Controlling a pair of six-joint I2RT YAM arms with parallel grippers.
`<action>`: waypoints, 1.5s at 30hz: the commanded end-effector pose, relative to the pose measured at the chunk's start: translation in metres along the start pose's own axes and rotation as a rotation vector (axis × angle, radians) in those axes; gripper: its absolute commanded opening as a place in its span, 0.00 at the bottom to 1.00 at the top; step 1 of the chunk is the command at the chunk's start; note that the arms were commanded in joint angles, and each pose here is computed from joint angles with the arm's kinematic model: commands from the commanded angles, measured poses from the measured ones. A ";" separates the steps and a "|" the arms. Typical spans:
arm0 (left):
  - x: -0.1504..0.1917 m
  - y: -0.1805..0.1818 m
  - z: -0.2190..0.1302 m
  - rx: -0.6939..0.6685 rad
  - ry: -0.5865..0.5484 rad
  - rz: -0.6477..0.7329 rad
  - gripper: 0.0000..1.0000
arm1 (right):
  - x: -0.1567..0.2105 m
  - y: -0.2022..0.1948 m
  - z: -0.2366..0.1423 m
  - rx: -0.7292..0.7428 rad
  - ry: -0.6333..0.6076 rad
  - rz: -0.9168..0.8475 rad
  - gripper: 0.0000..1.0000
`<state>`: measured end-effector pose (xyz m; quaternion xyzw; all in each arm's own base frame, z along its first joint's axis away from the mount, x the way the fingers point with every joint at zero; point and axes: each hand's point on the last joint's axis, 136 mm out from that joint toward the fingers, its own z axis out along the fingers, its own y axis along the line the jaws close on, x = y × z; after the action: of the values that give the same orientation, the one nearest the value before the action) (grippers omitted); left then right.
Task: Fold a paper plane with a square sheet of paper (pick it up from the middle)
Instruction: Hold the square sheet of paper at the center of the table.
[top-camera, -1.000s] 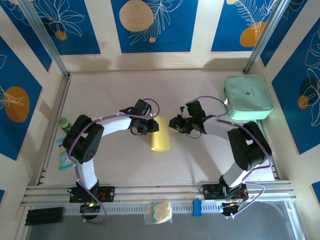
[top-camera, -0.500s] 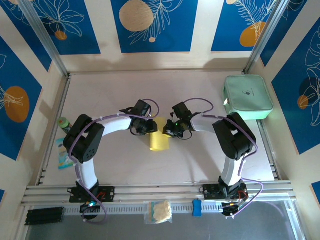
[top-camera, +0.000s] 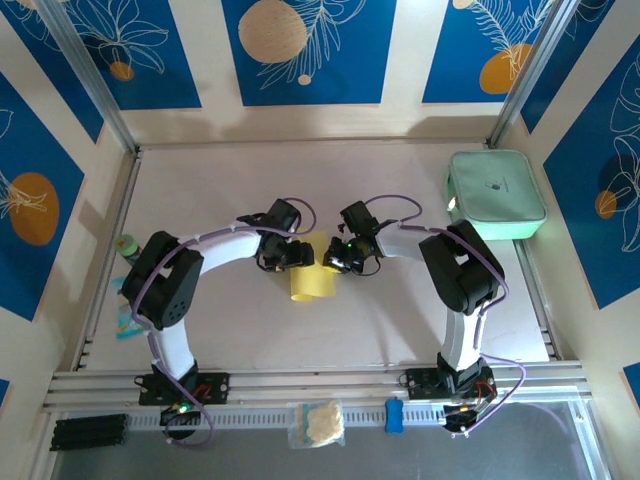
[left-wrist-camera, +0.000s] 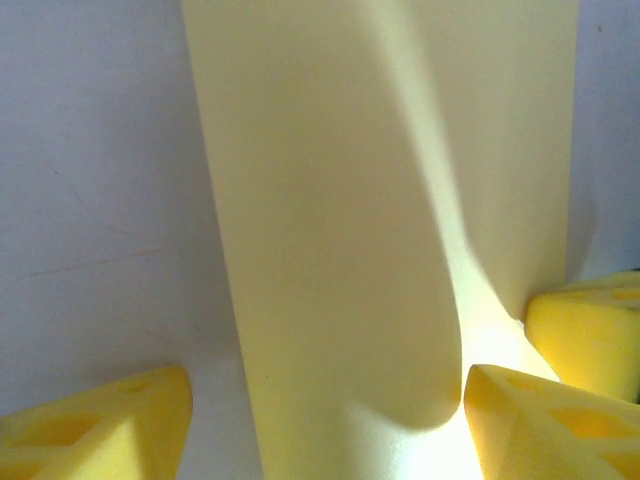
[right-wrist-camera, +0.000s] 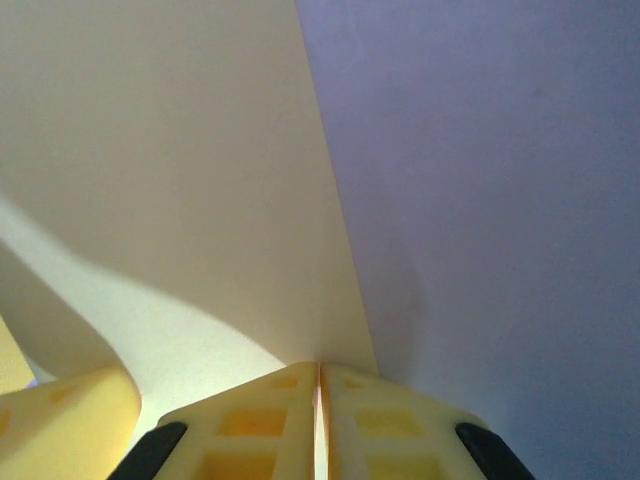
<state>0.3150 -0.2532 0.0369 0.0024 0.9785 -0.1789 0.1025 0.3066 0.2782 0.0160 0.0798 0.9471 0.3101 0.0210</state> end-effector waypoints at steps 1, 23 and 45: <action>0.004 0.004 -0.013 -0.010 -0.001 -0.023 0.77 | 0.010 -0.005 0.007 0.018 0.047 0.036 0.12; 0.021 0.031 0.005 -0.116 0.062 -0.022 0.59 | -0.004 0.024 -0.029 -0.208 -0.033 0.005 0.22; 0.025 0.047 0.019 -0.184 0.077 -0.052 0.34 | -0.009 0.011 -0.041 -0.153 -0.082 0.011 0.23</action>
<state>0.3043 -0.2268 0.0193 -0.0216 0.9892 -0.1170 0.0855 0.3183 0.2658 0.0561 0.0970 0.9159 0.3836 0.0679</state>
